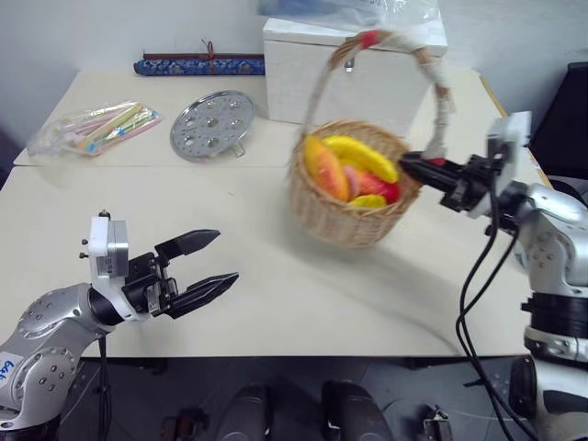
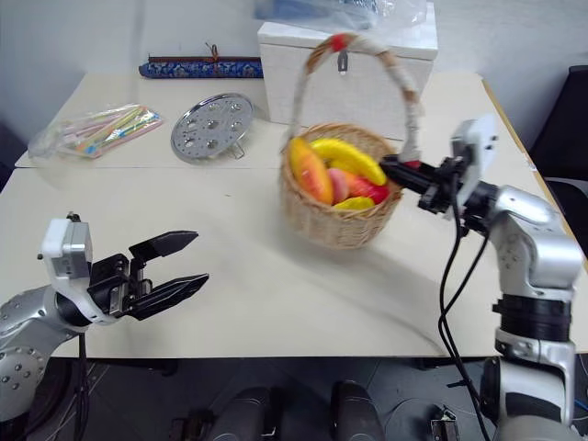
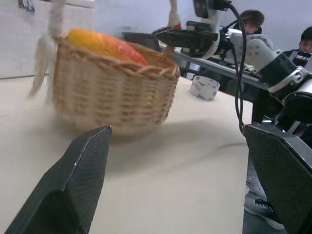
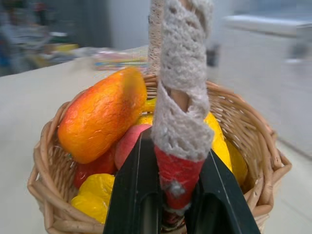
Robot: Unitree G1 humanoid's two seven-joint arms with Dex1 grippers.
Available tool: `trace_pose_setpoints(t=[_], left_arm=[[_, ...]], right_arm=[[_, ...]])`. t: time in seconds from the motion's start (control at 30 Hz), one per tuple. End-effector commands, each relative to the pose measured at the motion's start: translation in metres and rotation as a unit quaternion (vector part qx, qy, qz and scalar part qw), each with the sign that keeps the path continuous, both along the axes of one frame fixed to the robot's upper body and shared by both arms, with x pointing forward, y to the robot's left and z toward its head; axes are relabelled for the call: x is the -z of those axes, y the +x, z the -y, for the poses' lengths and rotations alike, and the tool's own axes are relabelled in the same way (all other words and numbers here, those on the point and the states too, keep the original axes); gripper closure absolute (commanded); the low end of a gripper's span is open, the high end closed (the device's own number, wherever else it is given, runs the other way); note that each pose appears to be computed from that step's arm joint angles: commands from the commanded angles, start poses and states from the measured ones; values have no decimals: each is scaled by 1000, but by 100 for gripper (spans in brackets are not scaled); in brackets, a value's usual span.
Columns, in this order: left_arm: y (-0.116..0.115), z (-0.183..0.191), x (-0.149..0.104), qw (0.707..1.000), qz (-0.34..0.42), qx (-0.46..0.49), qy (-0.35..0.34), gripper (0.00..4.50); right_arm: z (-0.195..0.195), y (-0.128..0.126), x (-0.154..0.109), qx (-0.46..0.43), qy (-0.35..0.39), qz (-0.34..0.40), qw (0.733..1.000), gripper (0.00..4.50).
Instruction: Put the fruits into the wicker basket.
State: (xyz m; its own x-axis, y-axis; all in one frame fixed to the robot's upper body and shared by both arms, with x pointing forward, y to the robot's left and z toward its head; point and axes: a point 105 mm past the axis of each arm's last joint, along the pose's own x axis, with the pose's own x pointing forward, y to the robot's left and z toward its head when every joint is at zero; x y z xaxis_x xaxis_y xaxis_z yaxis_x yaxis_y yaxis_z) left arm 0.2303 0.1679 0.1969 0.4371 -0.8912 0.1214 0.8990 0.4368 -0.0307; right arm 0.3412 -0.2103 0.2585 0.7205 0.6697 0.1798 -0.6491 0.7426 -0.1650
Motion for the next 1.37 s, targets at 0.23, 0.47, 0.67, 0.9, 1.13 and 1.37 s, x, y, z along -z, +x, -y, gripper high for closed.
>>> trace_pose_setpoints(t=[0.23, 0.47, 0.67, 0.9, 1.13, 1.37], left_arm=[[10, 16, -3, 996, 59, 39, 53, 0], [-1, 35, -3, 993, 57, 93, 40, 0], [-5, 27, 5, 995, 44, 84, 42, 0], [-2, -19, 28, 996, 13, -18, 82, 0], [-11, -42, 71, 978, 32, -71, 195, 0], [-10, -40, 85, 962, 74, -134, 226, 0]], right_arm=[[54, 23, 20, 198, 15, 23, 980, 432], [63, 30, 41, 229, 50, 4, 972, 347], [74, 4, 30, 191, 38, 35, 980, 161], [82, -47, 36, 116, -55, 46, 991, 4], [12, -90, 128, -163, -203, -48, 964, 4], [-25, -73, 151, -235, -236, 7, 943, 4]])
